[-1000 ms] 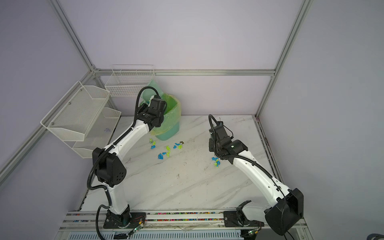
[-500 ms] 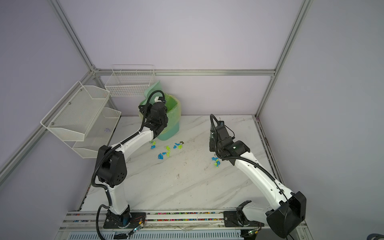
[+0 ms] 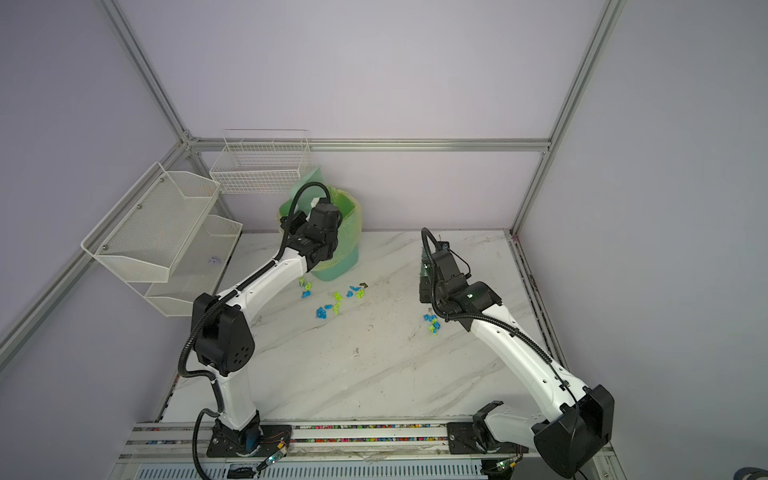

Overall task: Sweep away the paper scraps from the table
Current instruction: 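Bring the empty dustpan back down beside the remaining scraps with the left gripper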

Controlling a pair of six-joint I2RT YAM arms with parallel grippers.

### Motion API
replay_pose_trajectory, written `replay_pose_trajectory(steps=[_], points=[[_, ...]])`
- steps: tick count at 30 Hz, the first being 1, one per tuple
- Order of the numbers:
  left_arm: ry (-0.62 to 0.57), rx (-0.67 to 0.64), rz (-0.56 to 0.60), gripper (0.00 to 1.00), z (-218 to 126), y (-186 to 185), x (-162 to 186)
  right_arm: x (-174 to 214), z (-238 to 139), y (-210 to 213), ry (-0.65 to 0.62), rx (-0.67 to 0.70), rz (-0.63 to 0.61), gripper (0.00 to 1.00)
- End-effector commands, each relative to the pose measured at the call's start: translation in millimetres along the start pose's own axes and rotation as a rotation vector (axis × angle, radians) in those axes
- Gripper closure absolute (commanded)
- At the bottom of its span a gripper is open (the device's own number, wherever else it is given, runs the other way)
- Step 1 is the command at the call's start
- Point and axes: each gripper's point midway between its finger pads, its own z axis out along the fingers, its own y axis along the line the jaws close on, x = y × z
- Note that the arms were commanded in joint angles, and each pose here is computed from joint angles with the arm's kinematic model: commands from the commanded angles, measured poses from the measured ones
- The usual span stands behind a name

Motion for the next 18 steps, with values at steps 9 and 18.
replay_pose_trajectory(steps=[9, 18], points=[[-0.2, 0.418, -0.355, 1.0, -91, 38, -21, -10, -4, -4, -0.013, 0.013, 0.028, 1.0], [-0.218, 0.7, -0.389, 1.0, -126, 3, -19, -4, -4, -16, 0.035, 0.059, 0.036, 1.0]])
